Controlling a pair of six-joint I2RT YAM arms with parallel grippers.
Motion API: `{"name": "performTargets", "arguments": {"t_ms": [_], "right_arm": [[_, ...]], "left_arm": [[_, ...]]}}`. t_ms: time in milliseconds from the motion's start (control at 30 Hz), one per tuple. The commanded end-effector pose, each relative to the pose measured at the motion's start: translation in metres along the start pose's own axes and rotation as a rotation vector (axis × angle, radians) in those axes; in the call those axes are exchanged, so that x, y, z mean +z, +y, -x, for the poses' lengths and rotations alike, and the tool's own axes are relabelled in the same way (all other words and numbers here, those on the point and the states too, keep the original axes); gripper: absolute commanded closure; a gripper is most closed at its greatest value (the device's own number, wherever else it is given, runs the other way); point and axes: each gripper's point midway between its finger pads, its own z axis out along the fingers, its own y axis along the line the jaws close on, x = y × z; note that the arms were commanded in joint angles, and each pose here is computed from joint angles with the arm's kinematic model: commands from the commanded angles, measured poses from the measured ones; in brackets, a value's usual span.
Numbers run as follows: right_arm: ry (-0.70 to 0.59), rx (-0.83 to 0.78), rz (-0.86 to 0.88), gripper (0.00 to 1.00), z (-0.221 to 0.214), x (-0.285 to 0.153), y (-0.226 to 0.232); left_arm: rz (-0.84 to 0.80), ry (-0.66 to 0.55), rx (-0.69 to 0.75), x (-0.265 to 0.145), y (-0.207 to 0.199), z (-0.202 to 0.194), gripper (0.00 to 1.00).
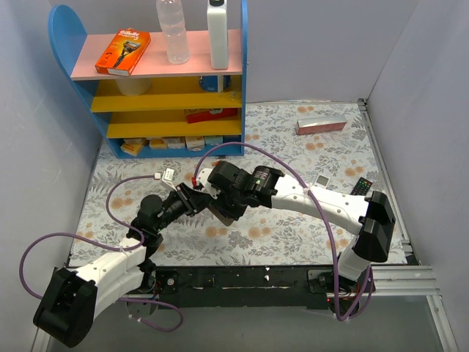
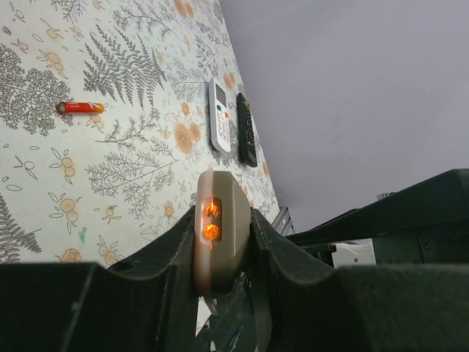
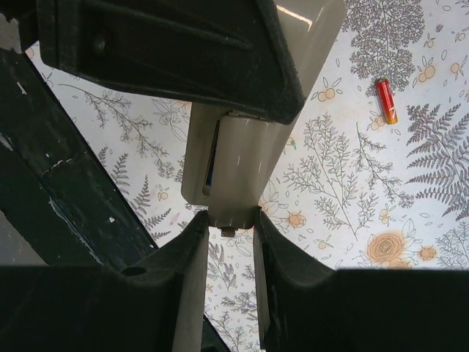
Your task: Load the batteries into the remote control
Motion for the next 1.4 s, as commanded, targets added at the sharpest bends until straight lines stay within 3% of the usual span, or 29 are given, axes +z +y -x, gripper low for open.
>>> {"name": "performTargets", "arguments": {"t_ms": [0,400,1367], "right_arm": [[-0.006,0.0,0.004,0.94,0.009,-0.006,0.004],[0.034,0.002,-0.04,0.95,0.001,-0.005,-0.003],[-0.005,-0.031,-0.054,0.97,0.017,-0.007,0.0]], "left_arm": [[-0.069,-0.039,0.04,0.002,-0.025,0.014,1.0],[-0.048,-0.048,0.024,0.002,-0.022,0.016,1.0],[-0.06,-0.031,0.04,0.005,-0.028,0.017,1.0]]}}
